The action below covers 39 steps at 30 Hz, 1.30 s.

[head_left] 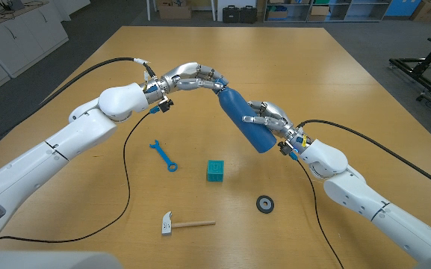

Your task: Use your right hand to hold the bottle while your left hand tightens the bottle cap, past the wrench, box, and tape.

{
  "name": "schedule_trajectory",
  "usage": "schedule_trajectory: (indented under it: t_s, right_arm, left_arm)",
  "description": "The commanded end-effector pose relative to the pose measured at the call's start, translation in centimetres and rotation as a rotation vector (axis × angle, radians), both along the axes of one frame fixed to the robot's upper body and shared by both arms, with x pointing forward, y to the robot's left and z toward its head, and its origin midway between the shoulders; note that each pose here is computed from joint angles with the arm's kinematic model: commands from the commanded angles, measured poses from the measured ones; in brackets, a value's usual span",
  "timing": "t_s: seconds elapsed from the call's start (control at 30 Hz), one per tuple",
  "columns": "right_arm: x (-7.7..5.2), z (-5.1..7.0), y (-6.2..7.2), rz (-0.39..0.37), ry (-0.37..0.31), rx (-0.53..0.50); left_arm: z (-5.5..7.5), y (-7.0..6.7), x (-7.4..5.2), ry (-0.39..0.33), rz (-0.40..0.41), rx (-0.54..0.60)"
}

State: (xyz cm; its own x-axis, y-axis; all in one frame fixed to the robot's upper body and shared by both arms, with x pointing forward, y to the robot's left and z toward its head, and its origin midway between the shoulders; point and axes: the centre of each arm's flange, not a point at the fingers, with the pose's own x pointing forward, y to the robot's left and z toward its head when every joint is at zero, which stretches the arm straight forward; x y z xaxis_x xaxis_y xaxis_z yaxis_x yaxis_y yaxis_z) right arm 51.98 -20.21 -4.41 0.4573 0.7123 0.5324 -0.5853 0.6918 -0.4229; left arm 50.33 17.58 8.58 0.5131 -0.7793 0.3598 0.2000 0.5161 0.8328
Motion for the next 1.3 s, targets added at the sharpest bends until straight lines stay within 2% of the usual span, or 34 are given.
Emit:
schedule_trajectory:
  t_s: [0.03, 0.23, 0.53, 0.73, 0.97, 1.13, 1.2, 1.3]
  right_arm:
    - [0.1, 0.3, 0.3, 0.120, 0.065, 0.000]
    - [0.1, 0.3, -0.2, 0.131, 0.078, 0.010]
    - [0.2, 0.5, -1.1, 0.156, 0.089, 0.031]
    - [0.3, 0.5, -1.3, 0.154, 0.092, 0.032]
    - [0.5, 0.8, -1.1, 0.171, 0.097, 0.030]
    - [0.6, 1.0, -0.8, 0.191, 0.101, 0.026]
    - [0.6, 1.1, -0.8, 0.192, 0.100, 0.025]
    - [0.5, 1.2, -0.7, 0.190, 0.096, 0.023]
  left_arm:
    - [-0.1, -0.5, 0.1, -0.013, -0.016, 0.053]
    - [-0.2, -0.2, 0.2, -0.003, -0.025, 0.057]
    - [0.2, 0.8, 1.1, 0.002, -0.058, 0.016]
    - [0.5, 0.9, 1.4, -0.004, -0.083, 0.014]
    - [0.7, 0.4, 1.1, -0.066, -0.090, 0.003]
    - [0.7, -0.1, 0.3, -0.167, -0.052, -0.030]
    - [0.7, -0.1, 0.3, -0.177, -0.040, -0.028]
    - [0.7, -0.1, 0.7, -0.151, -0.022, -0.005]
